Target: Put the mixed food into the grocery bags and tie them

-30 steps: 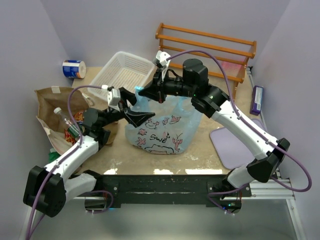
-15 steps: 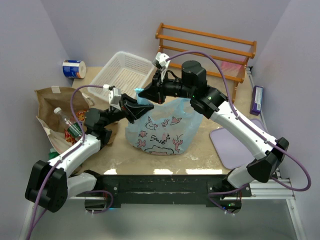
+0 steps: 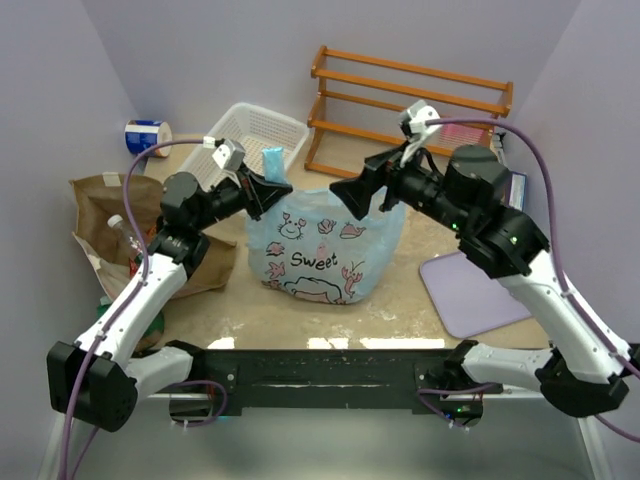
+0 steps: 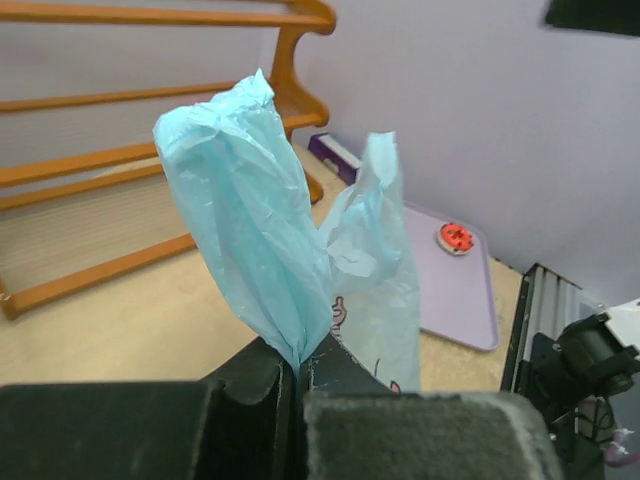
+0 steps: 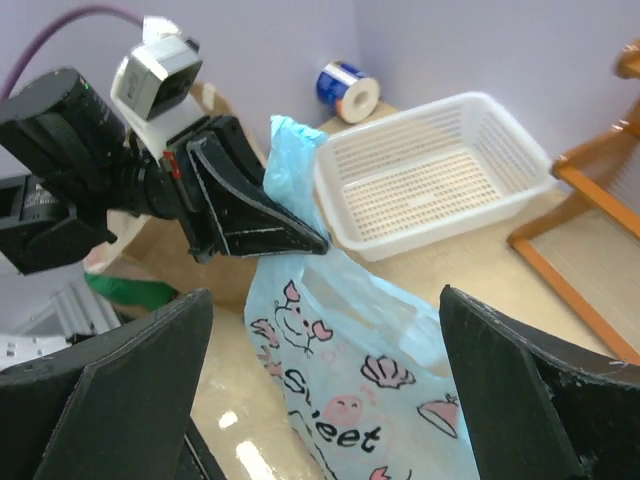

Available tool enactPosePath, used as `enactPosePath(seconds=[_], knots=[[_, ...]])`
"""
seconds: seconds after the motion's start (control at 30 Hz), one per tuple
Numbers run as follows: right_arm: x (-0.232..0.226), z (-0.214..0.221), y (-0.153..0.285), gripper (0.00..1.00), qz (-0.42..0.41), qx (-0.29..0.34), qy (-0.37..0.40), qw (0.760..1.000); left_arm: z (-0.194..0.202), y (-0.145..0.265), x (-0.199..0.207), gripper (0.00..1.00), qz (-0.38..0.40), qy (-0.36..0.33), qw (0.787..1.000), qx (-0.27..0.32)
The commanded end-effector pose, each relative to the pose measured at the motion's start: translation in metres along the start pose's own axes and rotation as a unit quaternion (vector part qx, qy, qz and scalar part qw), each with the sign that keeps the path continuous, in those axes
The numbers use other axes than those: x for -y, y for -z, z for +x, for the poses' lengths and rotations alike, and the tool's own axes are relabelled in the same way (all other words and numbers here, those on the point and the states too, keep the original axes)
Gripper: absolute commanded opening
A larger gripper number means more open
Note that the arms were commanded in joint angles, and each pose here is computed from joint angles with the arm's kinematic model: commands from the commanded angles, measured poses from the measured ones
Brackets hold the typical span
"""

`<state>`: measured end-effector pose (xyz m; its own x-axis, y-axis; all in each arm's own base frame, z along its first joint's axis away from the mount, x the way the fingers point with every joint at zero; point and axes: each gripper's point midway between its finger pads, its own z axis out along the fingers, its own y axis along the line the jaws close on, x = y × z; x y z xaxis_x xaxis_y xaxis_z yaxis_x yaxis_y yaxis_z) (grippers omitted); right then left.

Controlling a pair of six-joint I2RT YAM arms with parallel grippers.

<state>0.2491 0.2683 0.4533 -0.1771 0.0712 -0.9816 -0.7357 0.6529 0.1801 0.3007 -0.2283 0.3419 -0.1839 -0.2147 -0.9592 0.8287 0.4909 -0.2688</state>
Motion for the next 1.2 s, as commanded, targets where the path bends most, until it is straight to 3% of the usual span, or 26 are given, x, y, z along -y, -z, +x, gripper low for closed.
enactPosePath(seconds=[0.0, 0.33, 0.5, 0.8, 0.9, 1.0, 1.03, 1.17], knots=[[0.026, 0.052, 0.010, 0.99, 0.082, -0.061, -0.070, 0.992, 0.018, 0.008, -0.014, 0.00, -0.021, -0.012, 0.999, -0.026], [0.060, 0.128, 0.000, 0.97, 0.163, -0.107, -0.105, 0.975, 0.025, 0.017, -0.008, 0.00, 0.001, -0.028, 0.999, -0.023], [0.069, 0.130, -0.016, 0.97, 0.169, -0.082, -0.081, 0.979, 0.027, 0.019, -0.005, 0.00, 0.007, -0.033, 0.999, -0.024], [0.075, 0.166, -0.073, 0.96, 0.147, -0.113, -0.059, 0.981, 0.026, 0.019, -0.002, 0.00, 0.014, -0.038, 0.999, -0.023], [0.061, 0.171, -0.085, 0.84, 0.104, -0.129, -0.065, 0.984, 0.026, 0.020, -0.004, 0.00, 0.008, -0.042, 0.999, -0.022], [0.033, 0.143, -0.082, 0.56, 0.038, -0.103, -0.076, 0.991, 0.027, 0.021, -0.014, 0.00, -0.019, -0.041, 0.999, -0.026], [0.027, 0.129, -0.078, 0.40, 0.025, -0.089, -0.080, 0.992, 0.028, 0.023, -0.019, 0.00, -0.031, -0.040, 0.998, -0.030], [0.019, 0.079, -0.045, 0.19, 0.030, -0.043, -0.085, 0.995, 0.024, 0.029, -0.036, 0.00, -0.076, -0.041, 0.996, -0.029]])
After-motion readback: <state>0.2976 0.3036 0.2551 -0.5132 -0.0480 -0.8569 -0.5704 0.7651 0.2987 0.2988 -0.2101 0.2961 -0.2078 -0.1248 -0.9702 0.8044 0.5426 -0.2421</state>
